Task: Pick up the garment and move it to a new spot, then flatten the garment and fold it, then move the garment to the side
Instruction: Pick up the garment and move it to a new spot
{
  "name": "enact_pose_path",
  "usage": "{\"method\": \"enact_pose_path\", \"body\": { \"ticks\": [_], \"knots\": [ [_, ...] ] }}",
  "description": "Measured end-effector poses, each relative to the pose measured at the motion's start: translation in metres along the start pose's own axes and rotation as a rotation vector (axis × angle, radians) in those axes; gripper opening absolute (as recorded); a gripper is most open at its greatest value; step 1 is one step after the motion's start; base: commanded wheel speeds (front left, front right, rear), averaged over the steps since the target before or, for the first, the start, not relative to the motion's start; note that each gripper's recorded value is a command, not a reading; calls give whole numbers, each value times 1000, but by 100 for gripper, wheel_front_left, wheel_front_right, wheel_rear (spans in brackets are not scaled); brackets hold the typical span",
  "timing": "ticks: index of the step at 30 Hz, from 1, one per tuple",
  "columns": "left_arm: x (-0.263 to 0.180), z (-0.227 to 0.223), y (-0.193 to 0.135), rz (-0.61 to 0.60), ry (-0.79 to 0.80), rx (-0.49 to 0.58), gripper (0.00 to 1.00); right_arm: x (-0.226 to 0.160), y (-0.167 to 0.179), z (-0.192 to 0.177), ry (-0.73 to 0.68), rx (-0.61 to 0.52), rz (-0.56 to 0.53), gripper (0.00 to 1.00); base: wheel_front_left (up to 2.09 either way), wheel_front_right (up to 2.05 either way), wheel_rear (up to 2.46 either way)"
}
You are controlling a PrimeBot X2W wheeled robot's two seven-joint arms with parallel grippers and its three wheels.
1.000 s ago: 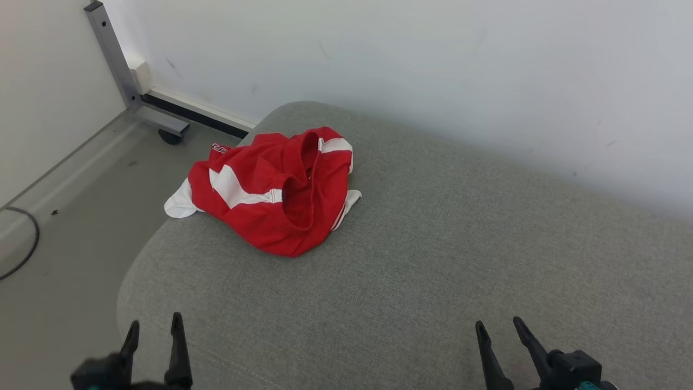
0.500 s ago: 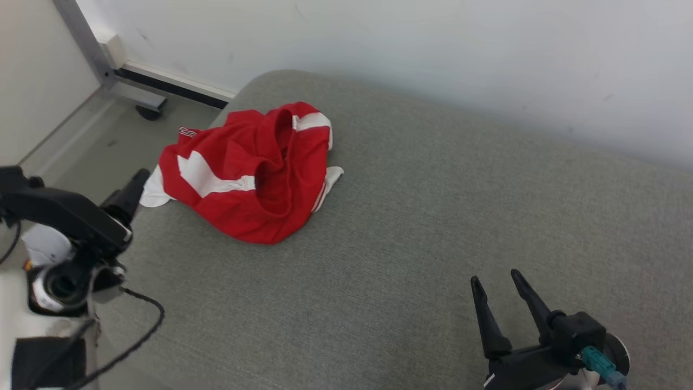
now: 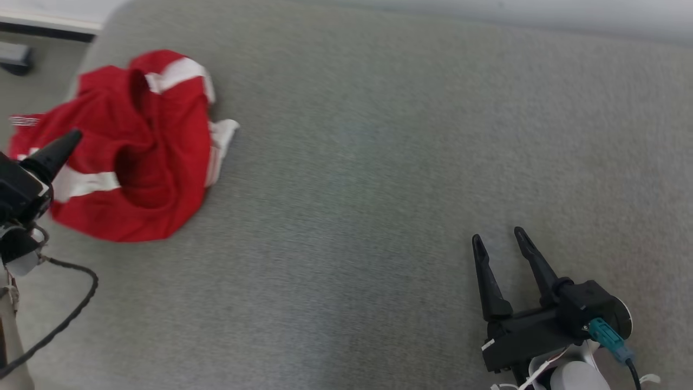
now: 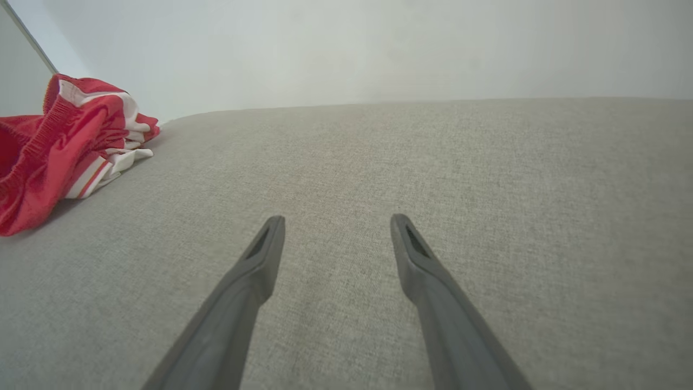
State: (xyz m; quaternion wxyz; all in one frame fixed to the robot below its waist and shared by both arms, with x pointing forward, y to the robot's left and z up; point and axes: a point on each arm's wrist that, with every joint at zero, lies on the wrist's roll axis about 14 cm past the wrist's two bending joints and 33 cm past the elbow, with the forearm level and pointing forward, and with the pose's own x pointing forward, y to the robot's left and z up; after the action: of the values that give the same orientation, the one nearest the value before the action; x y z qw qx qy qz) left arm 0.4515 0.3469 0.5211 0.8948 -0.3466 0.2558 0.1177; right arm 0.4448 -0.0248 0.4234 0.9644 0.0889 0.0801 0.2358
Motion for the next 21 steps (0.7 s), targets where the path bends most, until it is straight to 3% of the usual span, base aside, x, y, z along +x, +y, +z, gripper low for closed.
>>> {"method": "enact_pose_path", "body": {
  "ticks": [6,14,15,16,21],
  "knots": [
    [38,-32,3,49,98,22,100,-4,-20,-20,38,27,-50,100,0,0,0],
    [74,-68,30,203,187,134,100,-13,-44,-28,48,40,-118,100,0,0,0],
    [77,-70,32,220,192,153,38,-14,-46,-28,49,41,-125,100,0,0,0],
    [79,-71,34,228,191,168,0,-16,-49,-28,50,42,-134,100,0,0,0],
    [78,-71,27,204,183,185,0,-24,-54,-27,52,51,-159,100,0,0,0]
  ]
}}
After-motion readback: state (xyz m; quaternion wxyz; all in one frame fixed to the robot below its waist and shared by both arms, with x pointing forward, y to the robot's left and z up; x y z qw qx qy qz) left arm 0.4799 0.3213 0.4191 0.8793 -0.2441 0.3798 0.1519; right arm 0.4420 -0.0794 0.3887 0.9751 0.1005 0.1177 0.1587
